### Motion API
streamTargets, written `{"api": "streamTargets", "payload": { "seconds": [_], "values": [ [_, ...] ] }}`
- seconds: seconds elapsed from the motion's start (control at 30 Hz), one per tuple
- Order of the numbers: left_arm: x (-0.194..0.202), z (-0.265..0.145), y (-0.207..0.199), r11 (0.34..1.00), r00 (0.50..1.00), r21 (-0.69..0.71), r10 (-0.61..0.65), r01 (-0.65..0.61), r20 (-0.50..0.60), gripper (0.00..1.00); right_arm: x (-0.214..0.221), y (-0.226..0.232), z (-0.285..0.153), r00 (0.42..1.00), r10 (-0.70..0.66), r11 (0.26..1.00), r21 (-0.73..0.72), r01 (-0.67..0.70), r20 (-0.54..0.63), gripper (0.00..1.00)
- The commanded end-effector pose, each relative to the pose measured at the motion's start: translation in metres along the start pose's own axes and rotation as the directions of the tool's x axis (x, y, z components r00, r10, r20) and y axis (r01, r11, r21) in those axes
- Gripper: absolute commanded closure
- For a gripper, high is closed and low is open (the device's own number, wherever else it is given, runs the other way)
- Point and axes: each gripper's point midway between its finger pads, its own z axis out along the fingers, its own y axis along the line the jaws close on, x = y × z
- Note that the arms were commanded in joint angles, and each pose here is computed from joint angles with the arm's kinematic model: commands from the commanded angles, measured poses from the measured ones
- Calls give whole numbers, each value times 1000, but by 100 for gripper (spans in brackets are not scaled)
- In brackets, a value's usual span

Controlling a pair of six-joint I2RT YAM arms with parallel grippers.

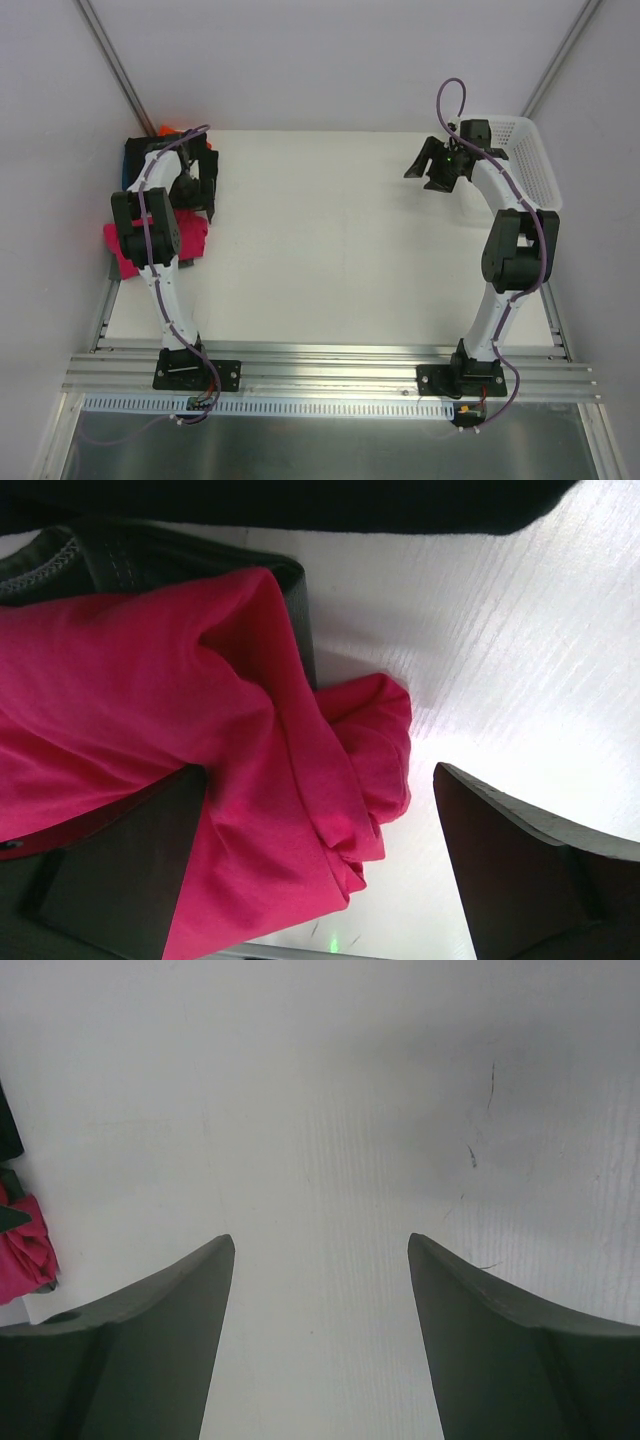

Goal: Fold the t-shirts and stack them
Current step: Neatly place the folded tshirt to the corner

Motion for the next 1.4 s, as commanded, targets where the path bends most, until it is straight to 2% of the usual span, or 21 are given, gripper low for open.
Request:
{"api": "streamTargets", "payload": {
  "seconds": [0.0,0.1,0.3,0.43,0.5,0.7,0.97,1.07,1.13,1.17,1.2,1.27,1.3,1.37],
  "values": [
    [5,-3,-9,998,999,65,-24,26,-33,3,-13,6,-17,998,-35,999,0,35,49,26],
    [17,-6,-7,999,998,48,-22,25,-54,3,-13,6,-13,998,-33,999,-1,33,48,25],
    [65,-7,-9,998,987,58,-20,29,-160,5,-19,7,-8,998,-26,1000,-6,26,60,25],
    [83,-15,-10,998,984,64,-18,29,-178,5,-19,14,-5,997,-31,999,-18,32,64,25],
    [80,-18,-8,998,987,54,-18,27,-161,4,-21,16,-5,997,-35,999,-23,36,69,25],
    [27,-32,-5,999,999,42,-23,24,-25,4,-22,19,-6,997,-41,999,-25,43,71,25],
    [0,-42,-1,1000,998,9,-19,18,54,3,-15,21,-14,996,-55,998,-24,56,68,25],
    [-18,-70,-9,1000,988,19,-6,3,153,1,-23,30,-25,993,-73,996,-49,77,92,21],
    [-37,-105,-24,998,965,59,-24,9,262,1,-38,51,-40,986,-107,988,-96,120,125,19],
    [-48,-120,-37,995,947,104,-27,-7,321,1,-42,57,-44,984,-123,985,-106,136,126,17],
    [-60,-144,-45,991,920,130,-33,-19,389,1,-63,74,-61,971,-157,975,-125,181,180,16],
    [-73,-181,-70,978,874,195,-25,-81,486,1,-68,78,-76,963,-203,968,-110,225,179,15],
    [-85,-207,-78,970,832,220,-36,-105,554,1,-79,84,-90,946,-241,959,-95,266,218,13],
    [-90,-237,-99,947,788,270,-32,-172,615,1,-72,67,-102,960,-242,970,28,241,139,12]
  ]
}}
